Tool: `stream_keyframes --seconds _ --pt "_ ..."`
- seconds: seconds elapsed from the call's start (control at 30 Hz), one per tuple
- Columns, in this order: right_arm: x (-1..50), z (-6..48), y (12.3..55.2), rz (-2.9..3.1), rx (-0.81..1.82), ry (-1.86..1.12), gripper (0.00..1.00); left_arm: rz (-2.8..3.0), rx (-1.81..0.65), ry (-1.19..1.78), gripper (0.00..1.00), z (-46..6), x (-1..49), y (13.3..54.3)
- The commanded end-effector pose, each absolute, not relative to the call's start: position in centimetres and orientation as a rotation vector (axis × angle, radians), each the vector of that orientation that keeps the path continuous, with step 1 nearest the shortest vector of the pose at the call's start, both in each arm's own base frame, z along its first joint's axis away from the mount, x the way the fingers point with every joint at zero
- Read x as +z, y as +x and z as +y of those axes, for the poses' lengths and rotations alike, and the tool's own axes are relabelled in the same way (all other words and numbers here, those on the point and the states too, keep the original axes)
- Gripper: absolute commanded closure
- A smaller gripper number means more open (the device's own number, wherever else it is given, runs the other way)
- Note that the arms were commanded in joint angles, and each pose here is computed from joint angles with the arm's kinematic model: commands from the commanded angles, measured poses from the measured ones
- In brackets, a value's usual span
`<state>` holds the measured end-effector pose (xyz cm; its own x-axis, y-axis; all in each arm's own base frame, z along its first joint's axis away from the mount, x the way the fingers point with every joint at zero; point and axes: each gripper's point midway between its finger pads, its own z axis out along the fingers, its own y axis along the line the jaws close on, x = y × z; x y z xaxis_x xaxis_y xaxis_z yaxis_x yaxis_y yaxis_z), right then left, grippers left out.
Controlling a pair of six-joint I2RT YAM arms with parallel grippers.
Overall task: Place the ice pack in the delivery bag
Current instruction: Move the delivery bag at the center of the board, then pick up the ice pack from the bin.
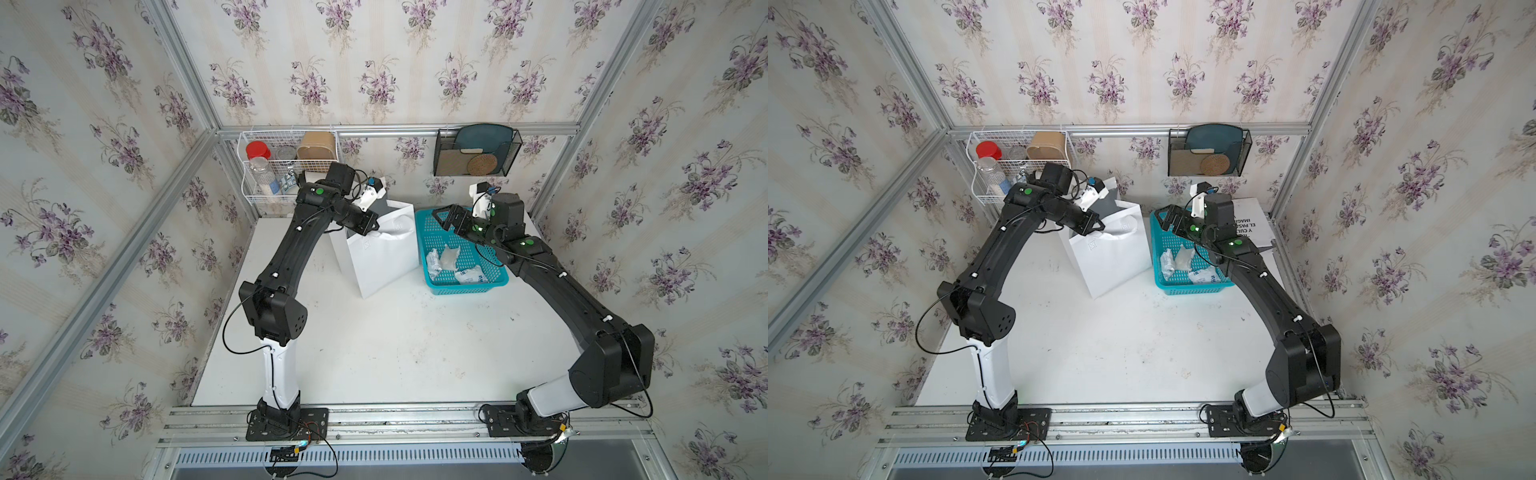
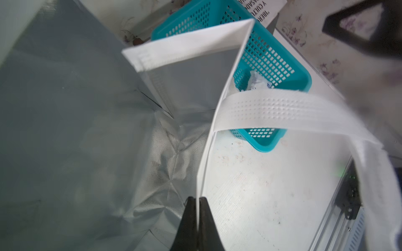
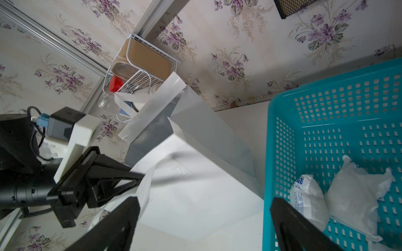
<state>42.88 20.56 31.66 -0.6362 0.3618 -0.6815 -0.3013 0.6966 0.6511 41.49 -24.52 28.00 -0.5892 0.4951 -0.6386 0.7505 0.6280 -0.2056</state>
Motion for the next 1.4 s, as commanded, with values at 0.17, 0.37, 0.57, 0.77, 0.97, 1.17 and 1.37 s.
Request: stream_keyframes --seconds 0.17,0.37,0.57,0.77,0.97,1.17,1.37 --pt "31.5 16.3 43.3 2.007 0.811 0.155 0.00 1.782 -0.461 1.465 1.00 -24.1 29.5 34.5" --pt "24.7 15.2 43.7 2.179 0.732 0.157 0.05 1.656 -0.520 1.661 1.00 -22.8 29.8 28.2" --pt "15.0 13.8 44.7 2.519 0.457 0.122 0.20 1.665 -0.521 1.715 1.00 -21.2 30.3 24.7" --pt "9.4 10.7 46.9 2.650 0.147 0.360 0.17 1.599 -0.515 1.743 1.00 -20.6 29.2 22.3" --pt "6.0 12.7 50.4 2.676 0.183 0.411 0.17 1.478 -0.456 1.744 1.00 -21.3 27.3 21.0" --pt "3.1 13.5 52.6 2.729 0.170 0.408 0.17 1.454 -0.442 1.782 1.00 -21.8 25.9 19.9" --pt "0.9 14.2 51.7 2.788 0.195 0.406 0.28 1.415 -0.419 1.797 1.00 -22.4 26.3 19.8"
